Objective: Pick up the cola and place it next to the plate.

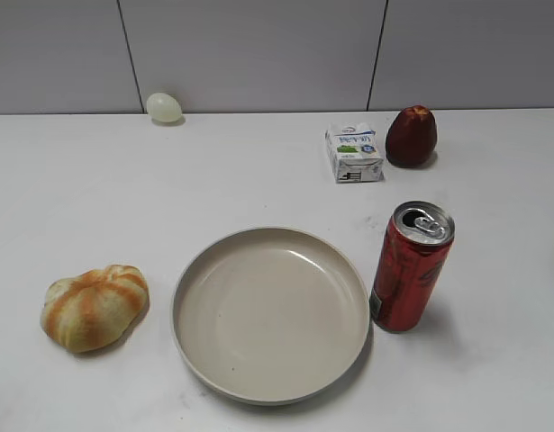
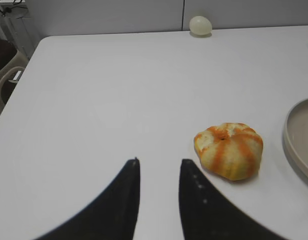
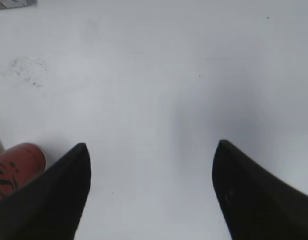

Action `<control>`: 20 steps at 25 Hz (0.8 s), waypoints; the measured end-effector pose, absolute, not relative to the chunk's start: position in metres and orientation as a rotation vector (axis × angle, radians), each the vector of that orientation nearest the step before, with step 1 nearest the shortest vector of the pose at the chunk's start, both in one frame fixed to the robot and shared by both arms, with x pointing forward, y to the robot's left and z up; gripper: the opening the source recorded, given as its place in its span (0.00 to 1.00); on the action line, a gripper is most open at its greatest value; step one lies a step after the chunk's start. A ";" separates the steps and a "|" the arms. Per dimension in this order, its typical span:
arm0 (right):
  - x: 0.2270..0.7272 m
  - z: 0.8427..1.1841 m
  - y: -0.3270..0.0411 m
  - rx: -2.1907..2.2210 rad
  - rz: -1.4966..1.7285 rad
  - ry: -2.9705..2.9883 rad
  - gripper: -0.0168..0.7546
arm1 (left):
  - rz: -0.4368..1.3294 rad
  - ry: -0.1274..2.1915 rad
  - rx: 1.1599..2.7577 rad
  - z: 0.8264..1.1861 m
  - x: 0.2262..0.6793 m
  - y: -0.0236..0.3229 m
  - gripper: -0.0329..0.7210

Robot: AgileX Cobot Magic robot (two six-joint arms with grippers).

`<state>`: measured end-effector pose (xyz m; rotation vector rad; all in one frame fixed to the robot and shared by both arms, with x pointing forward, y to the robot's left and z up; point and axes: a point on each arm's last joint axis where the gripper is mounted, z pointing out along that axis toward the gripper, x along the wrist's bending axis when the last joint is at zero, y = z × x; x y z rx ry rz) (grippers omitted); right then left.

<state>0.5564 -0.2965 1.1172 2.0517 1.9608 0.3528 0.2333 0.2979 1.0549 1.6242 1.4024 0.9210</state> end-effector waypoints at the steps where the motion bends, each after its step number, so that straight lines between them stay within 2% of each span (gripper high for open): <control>1: 0.553 1.118 -0.298 2.056 0.349 1.960 0.80 | 0.920 1.402 1.624 1.055 0.233 0.298 0.33; 5: 0.522 1.124 -0.294 2.080 0.416 1.969 0.79 | 0.921 1.402 1.624 1.055 0.233 0.298 0.33; 10: 0.459 1.123 -0.291 2.062 0.471 1.990 0.79 | 0.921 1.402 1.624 1.055 0.233 0.298 0.33; 20: 0.346 1.083 -0.293 1.962 0.612 1.910 0.79 | 0.921 1.402 1.624 1.055 0.233 0.298 0.33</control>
